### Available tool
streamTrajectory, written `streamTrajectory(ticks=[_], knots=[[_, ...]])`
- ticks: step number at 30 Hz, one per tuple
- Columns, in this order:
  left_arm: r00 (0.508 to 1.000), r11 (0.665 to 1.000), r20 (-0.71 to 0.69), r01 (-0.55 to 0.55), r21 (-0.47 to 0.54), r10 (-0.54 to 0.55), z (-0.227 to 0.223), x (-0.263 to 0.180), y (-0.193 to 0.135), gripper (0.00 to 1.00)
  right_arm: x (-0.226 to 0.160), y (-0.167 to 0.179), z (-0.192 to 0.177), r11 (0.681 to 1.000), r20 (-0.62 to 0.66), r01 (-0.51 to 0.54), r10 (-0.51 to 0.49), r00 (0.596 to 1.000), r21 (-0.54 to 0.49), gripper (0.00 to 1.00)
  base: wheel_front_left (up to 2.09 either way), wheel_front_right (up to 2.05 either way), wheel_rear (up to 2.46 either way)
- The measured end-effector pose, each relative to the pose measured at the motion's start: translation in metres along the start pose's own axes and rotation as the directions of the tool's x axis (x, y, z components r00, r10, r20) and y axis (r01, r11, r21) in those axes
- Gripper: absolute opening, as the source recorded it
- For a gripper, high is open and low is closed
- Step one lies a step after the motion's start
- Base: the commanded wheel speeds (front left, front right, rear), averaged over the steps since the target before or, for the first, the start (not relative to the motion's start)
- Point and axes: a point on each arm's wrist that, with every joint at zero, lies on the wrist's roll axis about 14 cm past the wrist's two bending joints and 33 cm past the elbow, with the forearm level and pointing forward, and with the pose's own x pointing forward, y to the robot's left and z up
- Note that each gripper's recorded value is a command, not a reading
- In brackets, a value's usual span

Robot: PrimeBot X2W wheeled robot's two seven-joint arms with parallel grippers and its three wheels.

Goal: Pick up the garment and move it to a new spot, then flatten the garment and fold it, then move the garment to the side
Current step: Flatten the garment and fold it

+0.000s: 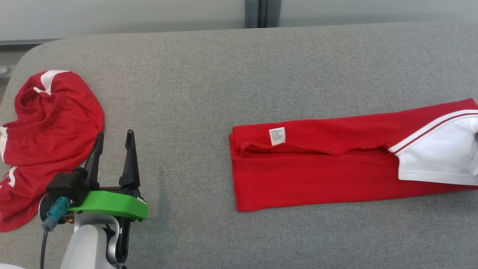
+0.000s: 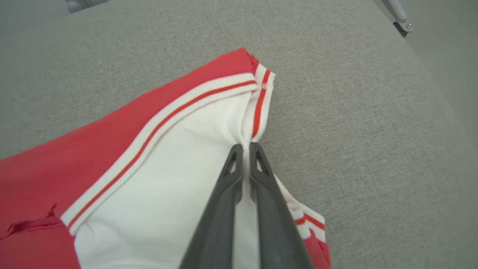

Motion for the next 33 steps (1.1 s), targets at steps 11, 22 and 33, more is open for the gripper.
streamTrajectory(ticks=[11,22,33], knots=[[0.999,0.999,0.005,0.037,-0.003,-0.037,0.003,-0.004,-0.014,1.0,-0.038,0.01,0.038,0.987,0.133,0.007,0.014,0.991,-0.159,0.0,0.0,0.0,0.0],[0.999,0.999,0.004,0.038,-0.005,-0.038,0.004,-0.008,-0.014,1.0,-0.06,0.17,0.019,0.854,0.051,-0.348,0.396,0.917,-0.387,0.0,0.0,0.0,0.0],[0.998,0.998,-0.017,0.055,-0.004,-0.055,-0.002,-0.007,-0.018,1.0,-0.058,0.274,-0.034,0.687,-0.149,-0.58,0.581,0.8,-0.438,0.0,0.0,0.0,0.0]])
